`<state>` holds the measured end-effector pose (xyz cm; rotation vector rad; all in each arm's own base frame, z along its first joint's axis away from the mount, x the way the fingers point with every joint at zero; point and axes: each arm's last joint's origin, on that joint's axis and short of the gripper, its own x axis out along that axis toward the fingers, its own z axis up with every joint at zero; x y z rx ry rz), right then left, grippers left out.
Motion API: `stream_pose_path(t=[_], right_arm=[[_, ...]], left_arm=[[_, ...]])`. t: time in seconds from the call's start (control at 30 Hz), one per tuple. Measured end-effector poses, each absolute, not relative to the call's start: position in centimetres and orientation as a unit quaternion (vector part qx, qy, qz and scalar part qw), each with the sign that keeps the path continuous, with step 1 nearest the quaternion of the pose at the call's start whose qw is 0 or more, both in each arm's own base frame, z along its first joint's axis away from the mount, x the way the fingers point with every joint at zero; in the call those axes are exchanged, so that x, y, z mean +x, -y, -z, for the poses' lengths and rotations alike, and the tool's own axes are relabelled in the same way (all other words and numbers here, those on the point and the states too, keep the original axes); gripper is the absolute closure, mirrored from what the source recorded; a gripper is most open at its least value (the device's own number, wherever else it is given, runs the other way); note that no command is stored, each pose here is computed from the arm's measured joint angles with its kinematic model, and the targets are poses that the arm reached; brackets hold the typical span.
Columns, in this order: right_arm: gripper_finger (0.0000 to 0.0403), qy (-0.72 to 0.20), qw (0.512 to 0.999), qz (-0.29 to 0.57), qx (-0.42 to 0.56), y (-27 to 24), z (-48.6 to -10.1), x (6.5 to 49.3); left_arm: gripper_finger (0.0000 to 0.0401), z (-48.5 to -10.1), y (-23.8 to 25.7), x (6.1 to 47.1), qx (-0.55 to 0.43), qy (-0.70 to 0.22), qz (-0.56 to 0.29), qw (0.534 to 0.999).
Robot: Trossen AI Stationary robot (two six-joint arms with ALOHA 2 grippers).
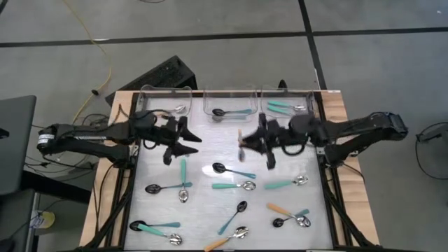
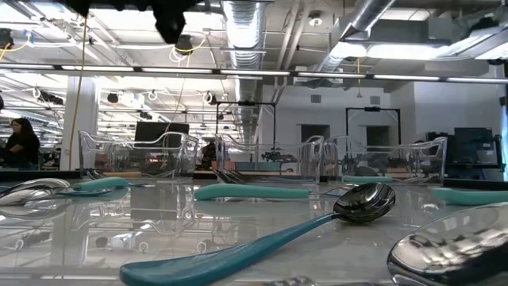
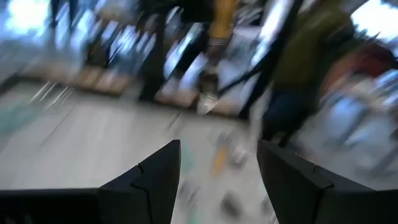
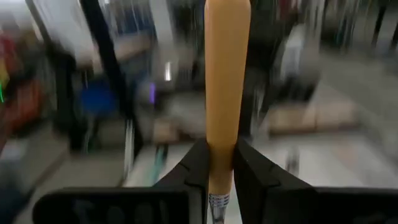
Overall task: Sort silverware by color (type)
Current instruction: Put the yellow spoon into the left transparent bin
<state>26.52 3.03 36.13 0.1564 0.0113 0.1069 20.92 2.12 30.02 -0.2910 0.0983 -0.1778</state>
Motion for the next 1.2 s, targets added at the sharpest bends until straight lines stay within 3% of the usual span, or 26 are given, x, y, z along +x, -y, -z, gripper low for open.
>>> stream_pose_path(t=[0.1,0.27,0.47,0.83,1.2], right_arm=[[0.0333,0.095,0.988,-0.085,0.089,-1.9,-37.2,27.9],[0.0333,0.125,0.968,-0.151,0.153,-1.0,-35.3,31.2],[0.0333,0.151,0.955,-0.191,0.167,-0.2,-32.7,34.1],[0.0333,0.104,0.956,-0.156,0.226,2.1,-29.3,36.1],[0.0333,0.015,0.962,0.017,0.274,3.0,-27.0,36.5]], left_arm=[[0.0205,-28.9,-2.0,21.0,-0.164,0.065,0.107,0.979],[0.0205,-28.5,-2.2,21.3,-0.178,0.159,0.105,0.965],[0.0205,-27.9,-2.2,23.0,-0.212,0.120,0.148,0.959],[0.0205,-26.6,-2.5,25.3,-0.251,0.075,0.134,0.956],[0.0205,-24.6,-3.2,25.7,-0.233,0.013,0.004,0.972]])
